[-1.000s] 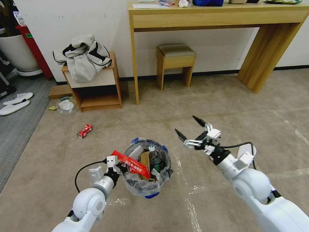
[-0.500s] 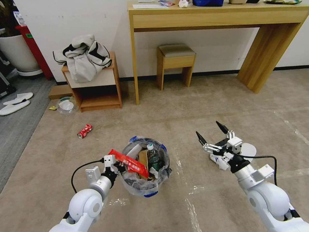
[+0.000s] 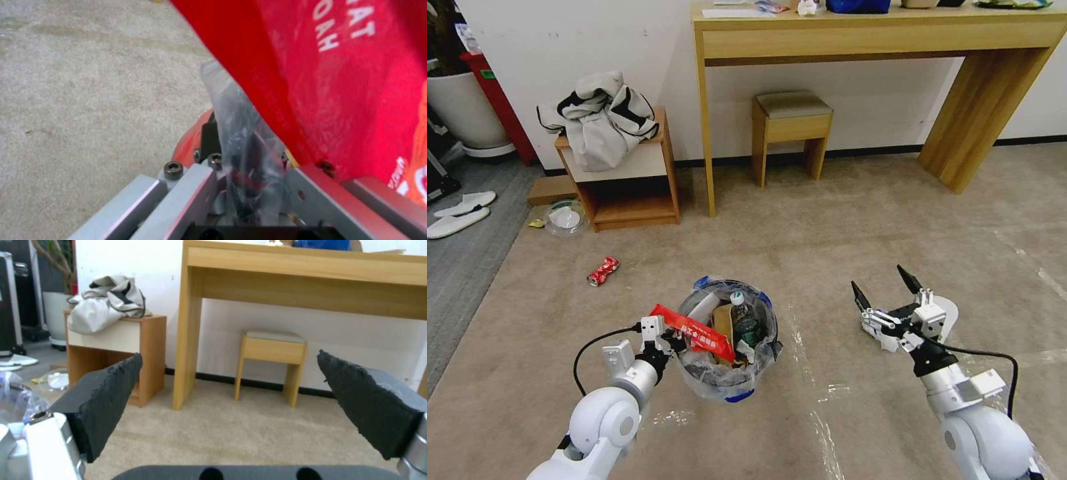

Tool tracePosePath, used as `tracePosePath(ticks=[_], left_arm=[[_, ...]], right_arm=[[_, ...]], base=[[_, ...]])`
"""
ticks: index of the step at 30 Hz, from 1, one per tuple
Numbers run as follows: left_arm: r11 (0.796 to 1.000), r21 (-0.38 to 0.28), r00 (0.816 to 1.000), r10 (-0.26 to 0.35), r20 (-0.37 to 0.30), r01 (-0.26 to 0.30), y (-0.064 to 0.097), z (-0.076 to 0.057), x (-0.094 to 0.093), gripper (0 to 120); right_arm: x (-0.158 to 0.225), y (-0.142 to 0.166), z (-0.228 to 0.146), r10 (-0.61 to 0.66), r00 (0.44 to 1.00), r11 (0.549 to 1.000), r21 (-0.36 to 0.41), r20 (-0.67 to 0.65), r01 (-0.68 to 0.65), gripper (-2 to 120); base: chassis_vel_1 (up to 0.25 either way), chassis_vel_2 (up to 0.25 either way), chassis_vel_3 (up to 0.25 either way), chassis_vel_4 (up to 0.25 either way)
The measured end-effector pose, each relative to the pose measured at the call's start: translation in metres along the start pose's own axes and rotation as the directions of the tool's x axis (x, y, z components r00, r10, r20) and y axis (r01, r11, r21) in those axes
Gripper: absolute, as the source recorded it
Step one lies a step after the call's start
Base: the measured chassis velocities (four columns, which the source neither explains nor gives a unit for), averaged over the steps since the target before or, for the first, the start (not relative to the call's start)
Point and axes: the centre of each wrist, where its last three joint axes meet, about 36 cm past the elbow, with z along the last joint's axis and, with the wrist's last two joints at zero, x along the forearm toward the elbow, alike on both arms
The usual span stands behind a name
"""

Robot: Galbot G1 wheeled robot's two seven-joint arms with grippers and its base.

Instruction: Pick up the trash bin and place the garbage on the floor into it.

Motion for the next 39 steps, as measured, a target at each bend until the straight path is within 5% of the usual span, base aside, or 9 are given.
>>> tracePosePath(ticks=[39], left_arm=[[0.999,-0.033,1.0,-0.02,-0.01,0.02,-0.003,0.006,-0.002,1]], right_arm=[[0.025,-0.009,0.0,0.048,0.999,0.998,0.047,-0.024,-0.047,100]], base=[[-0.014,-0.012,-0.01,-0.014]])
